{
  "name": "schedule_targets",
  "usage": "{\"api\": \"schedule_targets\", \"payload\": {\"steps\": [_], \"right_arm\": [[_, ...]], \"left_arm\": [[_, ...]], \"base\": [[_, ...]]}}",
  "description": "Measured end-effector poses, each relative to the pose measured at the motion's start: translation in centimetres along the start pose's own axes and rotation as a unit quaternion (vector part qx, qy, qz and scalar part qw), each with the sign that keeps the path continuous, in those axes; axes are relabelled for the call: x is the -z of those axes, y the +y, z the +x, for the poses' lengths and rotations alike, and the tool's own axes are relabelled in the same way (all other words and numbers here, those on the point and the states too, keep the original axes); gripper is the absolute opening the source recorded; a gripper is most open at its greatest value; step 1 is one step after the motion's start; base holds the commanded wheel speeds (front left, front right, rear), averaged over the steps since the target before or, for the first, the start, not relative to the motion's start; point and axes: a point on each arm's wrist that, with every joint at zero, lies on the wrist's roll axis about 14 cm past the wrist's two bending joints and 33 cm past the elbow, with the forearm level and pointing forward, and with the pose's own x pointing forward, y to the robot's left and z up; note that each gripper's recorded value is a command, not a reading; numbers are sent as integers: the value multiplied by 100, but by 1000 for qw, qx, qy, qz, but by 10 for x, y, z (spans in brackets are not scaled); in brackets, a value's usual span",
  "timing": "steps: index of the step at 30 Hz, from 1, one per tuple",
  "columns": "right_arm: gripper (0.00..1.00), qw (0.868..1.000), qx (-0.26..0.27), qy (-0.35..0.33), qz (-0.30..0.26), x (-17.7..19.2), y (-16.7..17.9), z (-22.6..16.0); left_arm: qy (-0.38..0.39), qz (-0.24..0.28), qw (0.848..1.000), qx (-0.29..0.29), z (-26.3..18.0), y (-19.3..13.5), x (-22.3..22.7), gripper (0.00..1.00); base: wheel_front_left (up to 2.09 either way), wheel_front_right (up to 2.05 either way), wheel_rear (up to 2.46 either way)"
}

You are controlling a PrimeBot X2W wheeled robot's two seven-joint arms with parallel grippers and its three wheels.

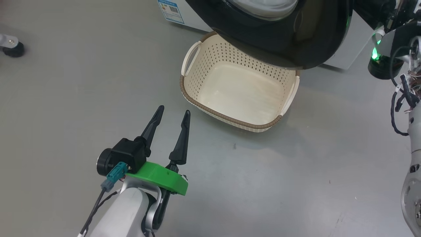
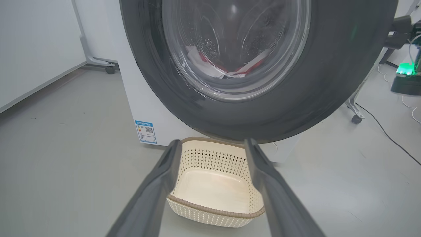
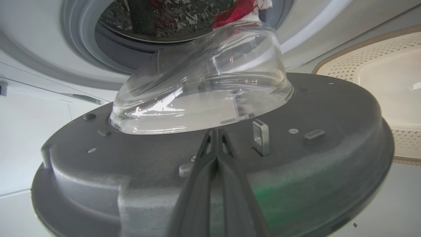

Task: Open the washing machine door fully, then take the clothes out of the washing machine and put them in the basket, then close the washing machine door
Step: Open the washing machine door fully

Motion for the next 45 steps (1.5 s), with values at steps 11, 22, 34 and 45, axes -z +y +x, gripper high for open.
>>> {"api": "schedule_targets", "payload": {"steps": [11,22,34,45], "right_arm": [[0,999,0,42,25,36,0,-3],[0,995,8,94,26,74,0,-5],[0,990,12,135,25,100,-2,-3],[0,983,8,181,20,130,0,-2]], "left_arm": [[-18,1,1000,5,-7,-4,-14,100],[-28,2,1000,5,-18,-6,-20,100],[-32,1,999,2,-23,-5,-23,100],[-37,1,999,-2,-29,-2,-25,100]], "base": [[0,0,0],[0,0,0],[0,0,0],[0,0,0]]}}
